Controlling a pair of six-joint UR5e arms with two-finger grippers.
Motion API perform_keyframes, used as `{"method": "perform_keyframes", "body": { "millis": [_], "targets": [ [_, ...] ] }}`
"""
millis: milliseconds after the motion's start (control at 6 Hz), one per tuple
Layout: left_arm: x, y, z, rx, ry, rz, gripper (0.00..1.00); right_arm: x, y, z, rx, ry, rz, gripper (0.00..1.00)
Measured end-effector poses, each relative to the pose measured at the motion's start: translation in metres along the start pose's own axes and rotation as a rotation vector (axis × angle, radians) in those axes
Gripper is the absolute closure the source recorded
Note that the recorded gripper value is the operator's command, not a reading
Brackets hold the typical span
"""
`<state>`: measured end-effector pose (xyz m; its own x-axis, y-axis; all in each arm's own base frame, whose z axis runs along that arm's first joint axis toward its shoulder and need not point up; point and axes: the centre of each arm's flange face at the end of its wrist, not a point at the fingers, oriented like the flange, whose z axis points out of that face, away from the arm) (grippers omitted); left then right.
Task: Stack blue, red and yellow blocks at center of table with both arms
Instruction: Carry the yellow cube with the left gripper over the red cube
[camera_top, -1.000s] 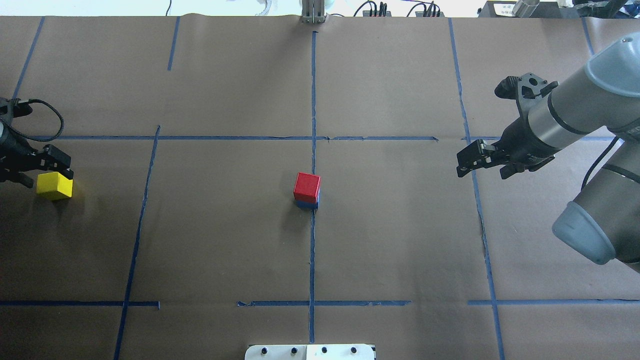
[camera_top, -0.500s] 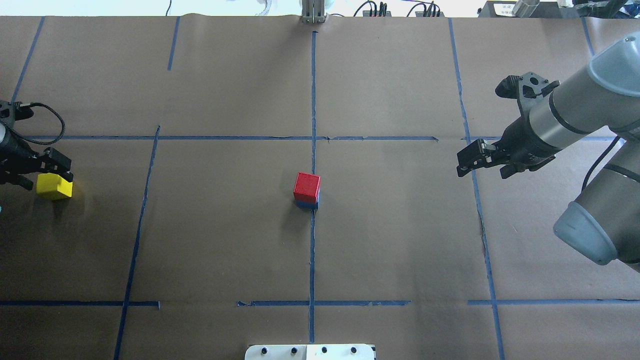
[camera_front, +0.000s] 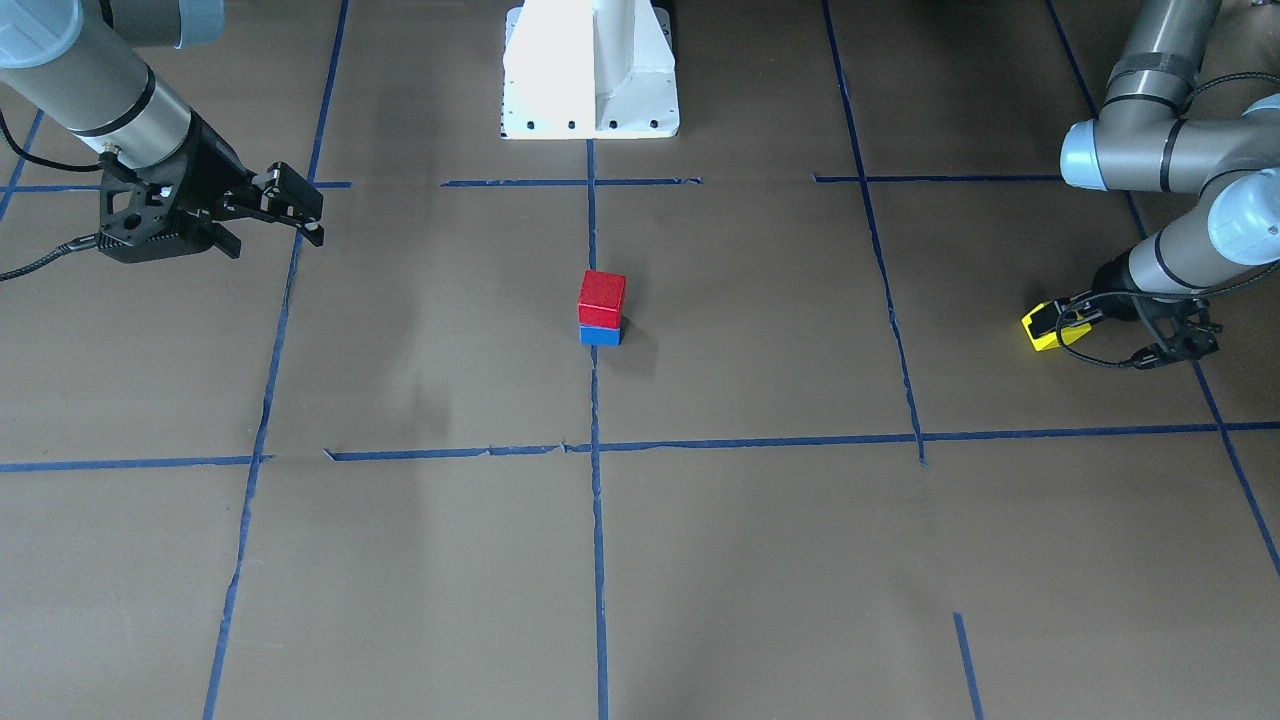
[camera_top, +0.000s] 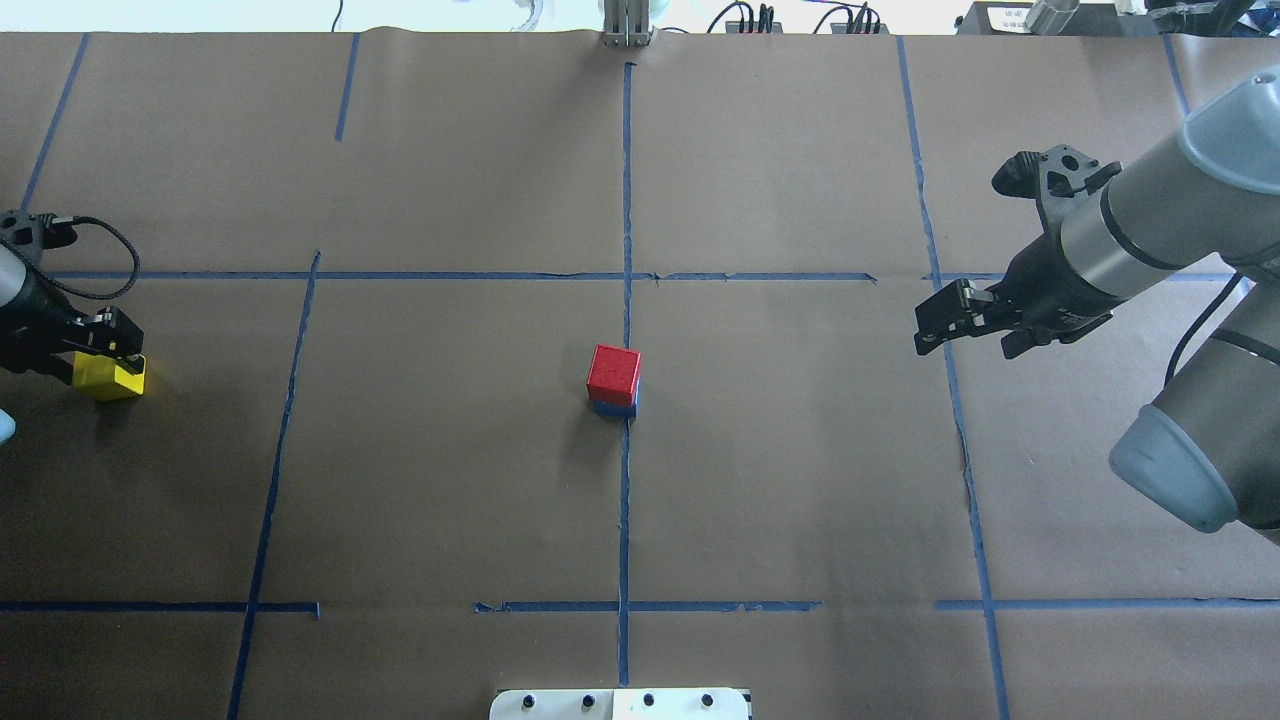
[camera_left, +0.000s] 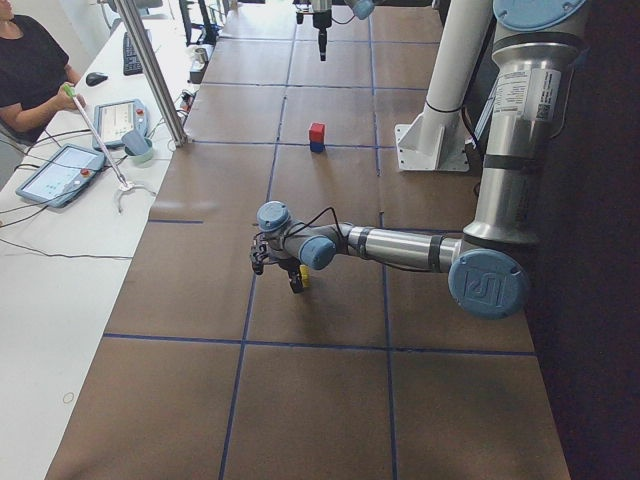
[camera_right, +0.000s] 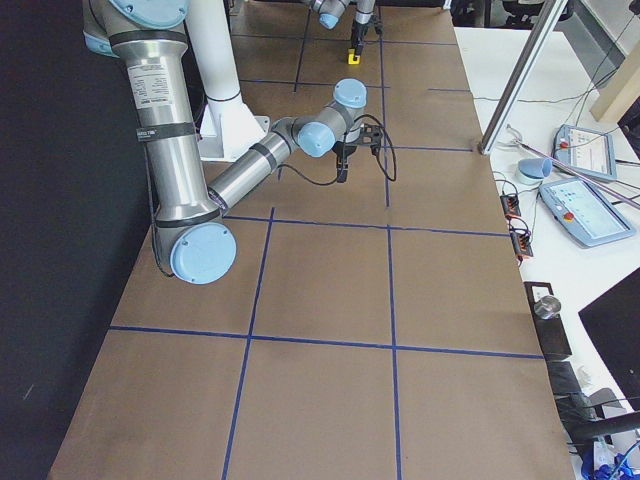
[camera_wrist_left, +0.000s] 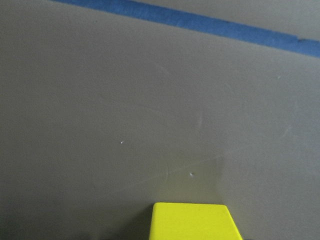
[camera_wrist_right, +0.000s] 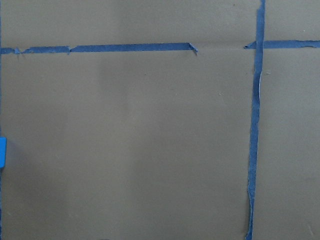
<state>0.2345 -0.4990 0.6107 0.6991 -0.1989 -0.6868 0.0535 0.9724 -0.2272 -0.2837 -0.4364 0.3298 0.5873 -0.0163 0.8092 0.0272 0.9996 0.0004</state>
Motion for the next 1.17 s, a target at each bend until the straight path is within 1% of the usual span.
{"method": "perform_keyframes", "body": {
  "millis": [167, 333, 500, 667, 833, 1000, 1167],
  "targets": [
    [0.018, -0.001, -0.012, 0.016, 0.019, 0.017, 1.00, 0.000, 0.000, 0.000, 0.000, 0.000, 0.000, 0.00],
    [0.051, 0.000, -0.035, 0.044, 0.054, 0.055, 1.00, 0.001, 0.001, -0.004, 0.005, -0.002, -0.001, 0.00],
    [0.097, 0.000, -0.064, 0.072, 0.091, 0.100, 1.00, 0.009, 0.000, -0.011, 0.015, -0.001, 0.007, 0.00],
    [0.168, 0.006, -0.094, 0.077, 0.120, 0.158, 1.00, 0.024, -0.004, -0.019, 0.030, 0.006, 0.026, 0.00],
    [0.252, 0.032, -0.119, 0.056, 0.137, 0.225, 1.00, 0.041, -0.007, -0.027, 0.043, 0.015, 0.043, 0.00],
    [0.322, 0.065, -0.134, 0.044, 0.142, 0.272, 1.00, 0.060, -0.009, -0.032, 0.051, 0.029, 0.039, 0.00],
    [0.385, 0.099, -0.134, 0.060, 0.137, 0.301, 1.00, 0.079, -0.008, -0.033, 0.049, 0.047, 0.012, 0.00]
  ]
}}
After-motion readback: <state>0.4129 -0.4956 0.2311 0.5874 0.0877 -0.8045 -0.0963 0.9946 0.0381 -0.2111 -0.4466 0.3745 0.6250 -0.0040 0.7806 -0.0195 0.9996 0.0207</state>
